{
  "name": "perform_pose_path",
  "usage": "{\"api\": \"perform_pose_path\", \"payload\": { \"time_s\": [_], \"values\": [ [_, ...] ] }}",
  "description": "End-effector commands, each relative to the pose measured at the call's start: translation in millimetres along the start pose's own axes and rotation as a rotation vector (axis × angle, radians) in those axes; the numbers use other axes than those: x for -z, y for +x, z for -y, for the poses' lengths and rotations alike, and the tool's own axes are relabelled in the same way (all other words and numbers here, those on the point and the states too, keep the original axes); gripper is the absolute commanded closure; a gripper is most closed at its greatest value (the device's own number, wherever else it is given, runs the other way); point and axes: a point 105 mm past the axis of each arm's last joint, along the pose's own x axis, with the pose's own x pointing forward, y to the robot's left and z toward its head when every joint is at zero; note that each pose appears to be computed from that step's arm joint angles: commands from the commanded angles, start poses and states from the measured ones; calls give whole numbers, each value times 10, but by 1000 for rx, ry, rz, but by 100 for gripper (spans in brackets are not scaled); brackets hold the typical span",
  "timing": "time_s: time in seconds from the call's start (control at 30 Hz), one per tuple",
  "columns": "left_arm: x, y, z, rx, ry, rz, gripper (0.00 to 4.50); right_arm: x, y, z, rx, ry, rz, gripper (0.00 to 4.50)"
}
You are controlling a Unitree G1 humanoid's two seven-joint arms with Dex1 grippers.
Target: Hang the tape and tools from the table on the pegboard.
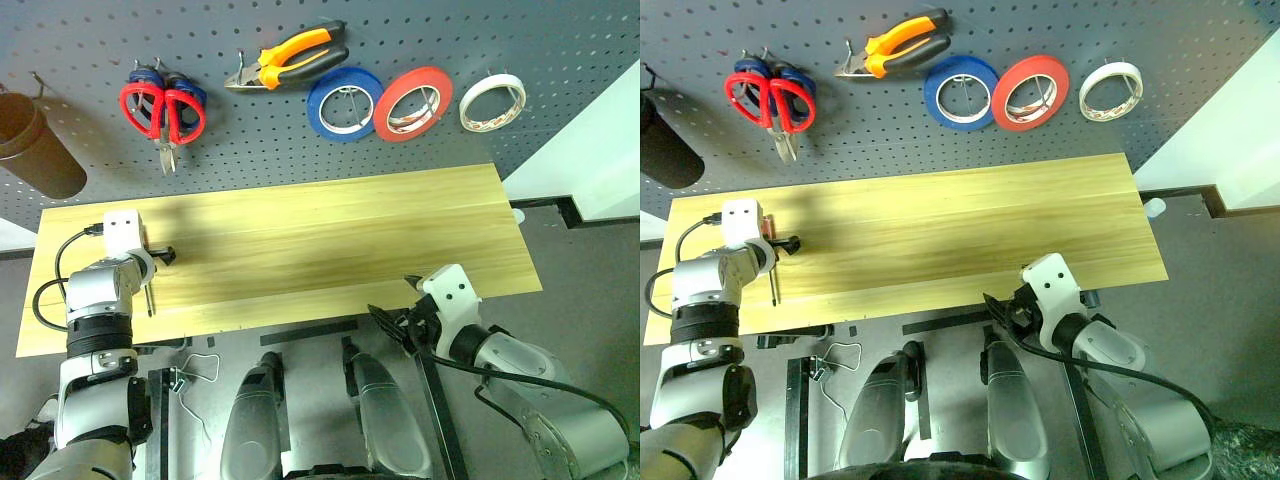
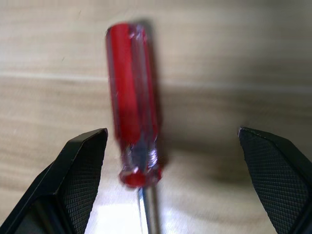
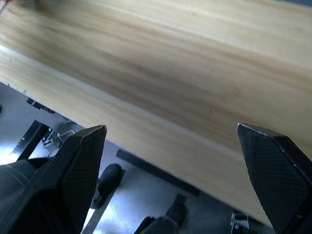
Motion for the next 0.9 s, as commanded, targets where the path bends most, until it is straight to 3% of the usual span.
{"api": "perform_pose_path", "payload": {
  "time_s": [0.03,0.1,0.2,0.5,0.53,0.73,0.9],
  "values": [
    [77,-20,-68,-26,3,-12,2,-89,-72,-34,-5,-24,32,0],
    [128,-33,-105,-40,-13,-22,2,-84,-65,-19,-1,-27,29,0],
    [177,-57,-133,-48,-18,-25,56,-90,-47,3,3,-29,31,0],
    [223,-93,-189,-67,-43,-26,361,-132,30,43,4,-39,49,0],
    [214,-95,-180,-64,-42,-23,380,-139,38,49,6,-40,52,0],
    [188,-71,-103,-43,-36,-12,379,-146,85,72,18,-43,65,0],
    [126,-110,181,34,51,44,379,-162,170,106,40,-51,92,0]
  ]
}}
